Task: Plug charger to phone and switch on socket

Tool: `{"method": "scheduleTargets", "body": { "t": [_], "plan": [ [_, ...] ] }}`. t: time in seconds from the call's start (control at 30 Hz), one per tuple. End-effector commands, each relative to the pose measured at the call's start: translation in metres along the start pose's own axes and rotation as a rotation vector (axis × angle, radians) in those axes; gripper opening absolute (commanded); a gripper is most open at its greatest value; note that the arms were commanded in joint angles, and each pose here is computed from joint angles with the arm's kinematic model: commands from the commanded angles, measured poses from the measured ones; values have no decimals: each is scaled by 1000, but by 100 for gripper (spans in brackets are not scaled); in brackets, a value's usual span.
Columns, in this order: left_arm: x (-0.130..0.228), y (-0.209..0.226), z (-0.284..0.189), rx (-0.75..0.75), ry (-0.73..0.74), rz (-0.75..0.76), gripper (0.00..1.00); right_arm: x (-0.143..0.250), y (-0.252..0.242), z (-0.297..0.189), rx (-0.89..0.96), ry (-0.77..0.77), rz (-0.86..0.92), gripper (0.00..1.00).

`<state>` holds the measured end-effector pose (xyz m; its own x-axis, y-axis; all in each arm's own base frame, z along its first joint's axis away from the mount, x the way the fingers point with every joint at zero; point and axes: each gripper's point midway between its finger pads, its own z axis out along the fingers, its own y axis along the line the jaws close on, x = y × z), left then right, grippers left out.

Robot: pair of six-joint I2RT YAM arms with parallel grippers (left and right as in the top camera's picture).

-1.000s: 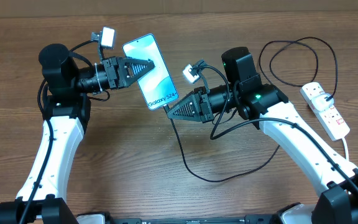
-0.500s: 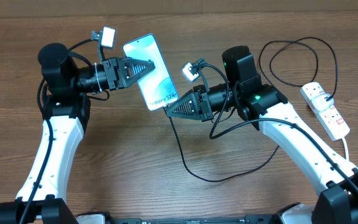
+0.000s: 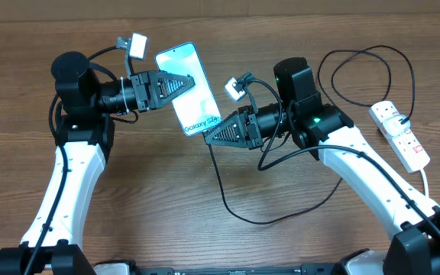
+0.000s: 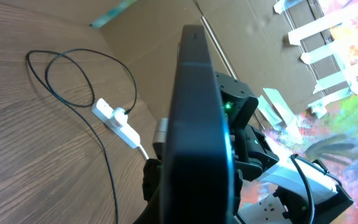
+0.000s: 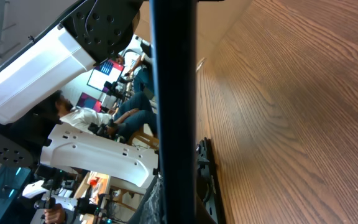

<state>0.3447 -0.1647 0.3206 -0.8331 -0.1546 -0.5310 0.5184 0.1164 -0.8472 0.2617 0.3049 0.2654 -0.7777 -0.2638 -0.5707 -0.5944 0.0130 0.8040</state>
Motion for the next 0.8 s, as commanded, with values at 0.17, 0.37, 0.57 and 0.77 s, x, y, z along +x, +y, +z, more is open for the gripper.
{"method": "scheduleTargets", "body": {
  "t": [0.17,0.37,0.57,0.77],
  "plan": [
    [40,-33,16,151,205,21,4,-18,0,-4,47,-43,-61,4],
    [28,-24,12,103,140,25,4,-6,-1,-4,37,-11,27,4],
    [9,-11,-3,37,45,27,4,4,-1,-4,30,13,91,25],
    [-5,-1,-13,-14,-25,25,4,9,-2,-4,33,25,128,50]
  ]
}}
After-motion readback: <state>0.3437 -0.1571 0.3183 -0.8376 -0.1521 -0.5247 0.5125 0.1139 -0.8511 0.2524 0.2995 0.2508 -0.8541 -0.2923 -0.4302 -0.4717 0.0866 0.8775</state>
